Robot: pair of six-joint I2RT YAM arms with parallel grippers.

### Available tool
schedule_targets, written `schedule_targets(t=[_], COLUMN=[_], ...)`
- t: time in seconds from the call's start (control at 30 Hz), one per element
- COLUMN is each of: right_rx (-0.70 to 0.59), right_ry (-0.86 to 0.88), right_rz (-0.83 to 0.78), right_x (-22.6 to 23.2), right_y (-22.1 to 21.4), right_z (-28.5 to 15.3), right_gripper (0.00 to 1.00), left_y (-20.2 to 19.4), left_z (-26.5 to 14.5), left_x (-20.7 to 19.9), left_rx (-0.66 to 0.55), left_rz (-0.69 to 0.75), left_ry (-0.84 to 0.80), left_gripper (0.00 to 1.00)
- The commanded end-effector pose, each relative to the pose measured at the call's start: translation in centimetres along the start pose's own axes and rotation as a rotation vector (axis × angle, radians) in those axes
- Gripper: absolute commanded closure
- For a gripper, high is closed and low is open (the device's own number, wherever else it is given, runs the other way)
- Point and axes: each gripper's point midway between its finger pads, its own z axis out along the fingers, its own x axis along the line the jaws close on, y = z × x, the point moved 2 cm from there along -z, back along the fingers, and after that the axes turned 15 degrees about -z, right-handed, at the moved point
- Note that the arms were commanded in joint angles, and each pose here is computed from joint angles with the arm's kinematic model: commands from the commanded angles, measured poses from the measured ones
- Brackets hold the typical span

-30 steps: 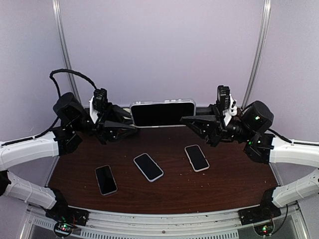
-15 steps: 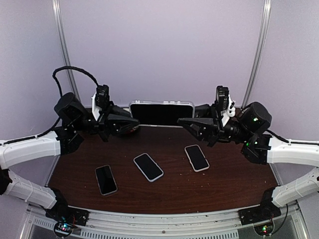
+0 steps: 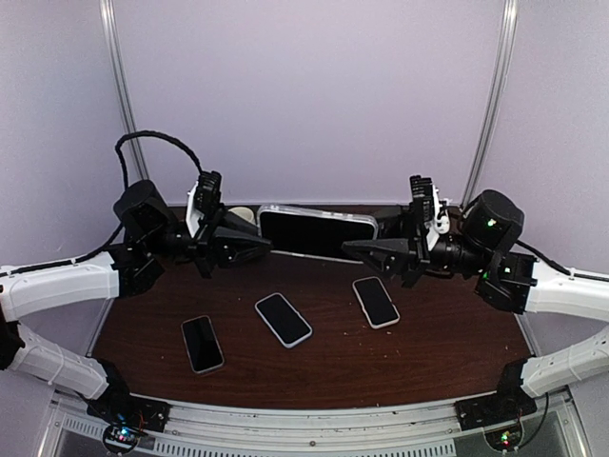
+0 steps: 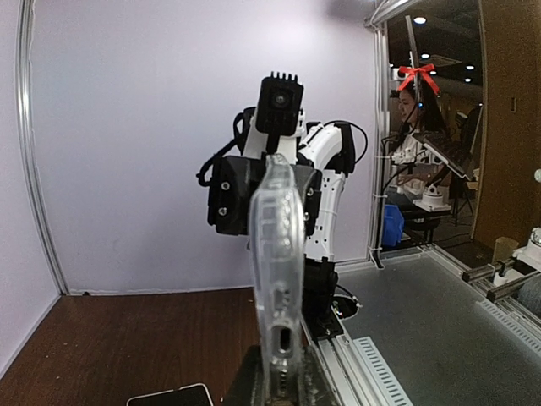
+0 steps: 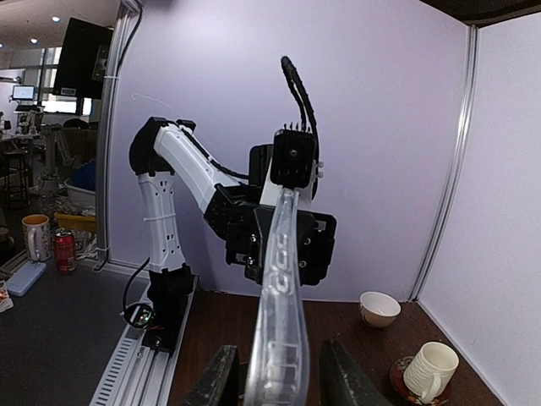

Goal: Take the phone out of the phone case
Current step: Pass from the left arm to the right

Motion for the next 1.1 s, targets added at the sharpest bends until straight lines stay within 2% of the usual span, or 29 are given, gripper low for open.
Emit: schedule_targets(t=[0.0, 0.33, 0.4, 0.43, 0.53, 0.6, 0.83, 1.07], right_rx=[-0.006, 0.030, 0.022, 0.016, -0.025, -0.064, -0.142, -0.139], right_ry=[0.011, 0.056, 0.068, 0.071, 0.063, 0.059, 0.056, 0.054], right_rz=[-0.028, -0.030, -0.029, -0.021, -0.004, 0.011, 0.044, 0.057], right_x=[0.0, 0.6, 0.8, 0.8, 0.7, 0.7, 0.6, 0.5], right_y=[1.4, 0.8, 1.0, 1.0, 1.9, 2.6, 4.4, 4.1], right_z=[-0.3, -0.1, -0.1, -0.1, -0.3, -0.5, -0.9, -0.7], right_gripper=[0.66, 1.00, 1.00, 1.00, 1.00, 1.00, 1.00, 1.00], left_y=[1.6, 1.4, 1.2, 1.2, 1.0, 0.8, 0.5, 1.0], left_z=[-0.1, -0.1, -0.2, -0.2, -0.4, -0.6, -0.7, -0.8], left_x=[-0.4, -0.6, -0.7, -0.9, -1.6, -2.1, -2.8, -3.8], left_rx=[-0.036, -0.019, -0.006, 0.001, 0.022, 0.032, 0.056, 0.028], left_rz=[0.085, 0.101, 0.113, 0.120, 0.151, 0.177, 0.180, 0.169], left_ry=[0.016, 0.012, 0.007, 0.004, -0.019, -0.030, -0.072, -0.133], left_gripper=[1.00, 1.00, 1.00, 0.95, 0.68, 0.59, 0.59, 0.64])
